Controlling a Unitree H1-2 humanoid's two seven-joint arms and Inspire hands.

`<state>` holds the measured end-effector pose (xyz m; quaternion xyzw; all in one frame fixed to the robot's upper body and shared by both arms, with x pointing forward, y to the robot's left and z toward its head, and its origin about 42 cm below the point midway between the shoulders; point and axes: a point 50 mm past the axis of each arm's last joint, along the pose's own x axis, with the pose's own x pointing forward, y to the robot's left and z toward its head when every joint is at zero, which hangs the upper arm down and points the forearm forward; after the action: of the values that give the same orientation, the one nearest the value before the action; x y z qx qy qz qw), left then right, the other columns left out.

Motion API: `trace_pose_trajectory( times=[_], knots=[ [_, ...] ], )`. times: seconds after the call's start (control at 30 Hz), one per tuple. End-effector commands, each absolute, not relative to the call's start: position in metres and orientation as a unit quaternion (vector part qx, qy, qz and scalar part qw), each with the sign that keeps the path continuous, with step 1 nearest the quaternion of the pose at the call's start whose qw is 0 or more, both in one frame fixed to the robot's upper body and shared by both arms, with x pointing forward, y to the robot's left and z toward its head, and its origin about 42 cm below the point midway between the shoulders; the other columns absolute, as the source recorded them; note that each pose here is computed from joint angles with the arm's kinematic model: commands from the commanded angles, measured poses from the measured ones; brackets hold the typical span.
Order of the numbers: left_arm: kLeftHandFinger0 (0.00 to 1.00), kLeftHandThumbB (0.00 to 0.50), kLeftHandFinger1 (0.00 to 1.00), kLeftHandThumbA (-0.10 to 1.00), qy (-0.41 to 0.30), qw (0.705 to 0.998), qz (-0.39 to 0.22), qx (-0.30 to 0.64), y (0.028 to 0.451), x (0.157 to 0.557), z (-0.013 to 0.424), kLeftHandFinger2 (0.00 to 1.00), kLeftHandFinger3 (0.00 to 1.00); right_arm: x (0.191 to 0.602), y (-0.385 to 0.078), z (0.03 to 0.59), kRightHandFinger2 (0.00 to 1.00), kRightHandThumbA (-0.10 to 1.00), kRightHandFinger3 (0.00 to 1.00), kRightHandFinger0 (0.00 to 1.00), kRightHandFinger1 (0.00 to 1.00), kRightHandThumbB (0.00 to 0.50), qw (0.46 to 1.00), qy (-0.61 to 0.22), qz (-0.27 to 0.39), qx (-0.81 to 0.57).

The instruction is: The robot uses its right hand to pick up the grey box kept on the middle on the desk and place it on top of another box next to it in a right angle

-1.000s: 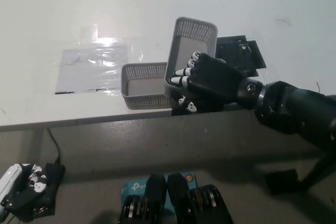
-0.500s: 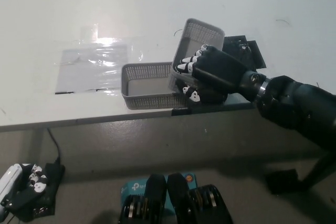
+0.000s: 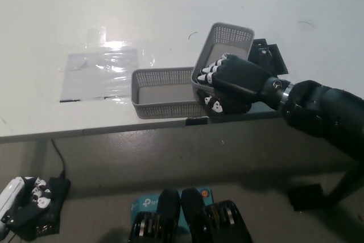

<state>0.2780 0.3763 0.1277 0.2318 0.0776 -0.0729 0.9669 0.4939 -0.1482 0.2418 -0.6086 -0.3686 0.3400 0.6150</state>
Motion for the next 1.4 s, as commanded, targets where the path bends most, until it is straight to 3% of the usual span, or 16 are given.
trace_pose_trajectory(
  times=[0.0,0.17,0.23,0.27,0.33,0.4,0.5,0.73,0.8,0.83,0.87,0.9,0.93,0.97,1.03,1.37],
  knots=[
    [0.02,0.500,0.02,-0.10,0.055,0.963,-0.081,0.250,0.382,0.283,0.142,0.10,0.21,0.495,-0.145,0.255,0.71,-0.10,0.64,0.00,0.42,0.075,0.595,-0.383,0.347,-0.615],
    [0.01,0.500,0.00,-0.10,0.054,0.963,-0.080,0.251,0.382,0.287,0.143,0.07,0.20,0.491,-0.141,0.265,0.71,-0.10,0.70,0.00,0.42,0.102,0.589,-0.397,0.352,-0.609],
    [0.00,0.500,0.00,-0.10,0.058,0.964,-0.078,0.247,0.380,0.287,0.142,0.06,0.19,0.489,-0.141,0.269,0.66,-0.10,0.67,0.00,0.38,0.128,0.595,-0.408,0.346,-0.600],
    [0.01,0.500,0.01,-0.10,0.058,0.964,-0.079,0.248,0.381,0.287,0.142,0.08,0.20,0.489,-0.140,0.271,0.65,-0.10,0.65,0.00,0.37,0.121,0.597,-0.412,0.343,-0.598],
    [0.00,0.500,0.00,-0.10,0.056,0.963,-0.079,0.250,0.381,0.287,0.142,0.08,0.21,0.489,-0.139,0.276,0.71,-0.10,0.71,0.00,0.41,0.055,0.597,-0.422,0.336,-0.594],
    [0.00,0.500,0.00,-0.10,0.055,0.964,-0.080,0.246,0.380,0.287,0.142,0.06,0.20,0.488,-0.138,0.279,0.82,-0.10,0.87,0.00,0.53,0.000,0.596,-0.424,0.335,-0.593],
    [0.01,0.500,0.01,-0.10,0.059,0.964,-0.078,0.247,0.379,0.287,0.139,0.07,0.20,0.486,-0.138,0.278,0.83,-0.10,0.92,0.02,0.58,0.000,0.600,-0.425,0.335,-0.590],
    [0.02,0.500,0.02,-0.10,0.058,0.965,-0.082,0.241,0.379,0.284,0.136,0.07,0.20,0.486,-0.138,0.275,0.87,-0.10,0.89,0.03,0.61,0.001,0.612,-0.429,0.324,-0.580],
    [0.02,0.500,0.02,-0.10,0.061,0.964,-0.081,0.246,0.378,0.283,0.137,0.08,0.21,0.486,-0.139,0.279,0.68,-0.10,0.95,0.15,0.58,0.003,0.602,-0.438,0.315,-0.588],
    [0.02,0.500,0.02,-0.10,0.061,0.964,-0.081,0.245,0.378,0.282,0.137,0.08,0.21,0.485,-0.138,0.283,0.51,0.01,1.00,0.11,0.43,0.007,0.594,-0.453,0.306,-0.590],
    [0.02,0.500,0.02,-0.10,0.061,0.965,-0.081,0.242,0.378,0.282,0.138,0.08,0.21,0.485,-0.138,0.285,0.52,0.38,1.00,0.18,0.46,0.048,0.587,-0.455,0.300,-0.598],
    [0.03,0.500,0.02,-0.10,0.060,0.965,-0.081,0.243,0.378,0.282,0.137,0.07,0.20,0.486,-0.140,0.287,0.85,0.83,1.00,0.48,0.85,0.233,0.577,-0.426,0.288,-0.635],
    [0.03,0.500,0.02,-0.10,0.060,0.965,-0.081,0.243,0.378,0.282,0.137,0.07,0.20,0.485,-0.140,0.287,0.91,0.91,1.00,0.58,0.93,0.296,0.576,-0.425,0.285,-0.638],
    [0.03,0.500,0.02,-0.10,0.061,0.964,-0.081,0.245,0.378,0.282,0.137,0.08,0.20,0.485,-0.140,0.288,0.96,0.95,1.00,0.63,0.98,0.360,0.573,-0.420,0.279,-0.646],
    [0.03,0.500,0.02,-0.10,0.058,0.963,-0.080,0.250,0.378,0.283,0.137,0.08,0.20,0.485,-0.141,0.289,1.00,0.96,1.00,0.65,1.00,0.413,0.569,-0.415,0.271,-0.656],
    [0.00,0.500,0.00,-0.10,0.046,0.964,-0.084,0.250,0.380,0.286,0.137,0.07,0.17,0.479,-0.139,0.288,0.93,0.91,1.00,0.55,0.91,0.407,0.573,-0.417,0.274,-0.650]
  ],
)
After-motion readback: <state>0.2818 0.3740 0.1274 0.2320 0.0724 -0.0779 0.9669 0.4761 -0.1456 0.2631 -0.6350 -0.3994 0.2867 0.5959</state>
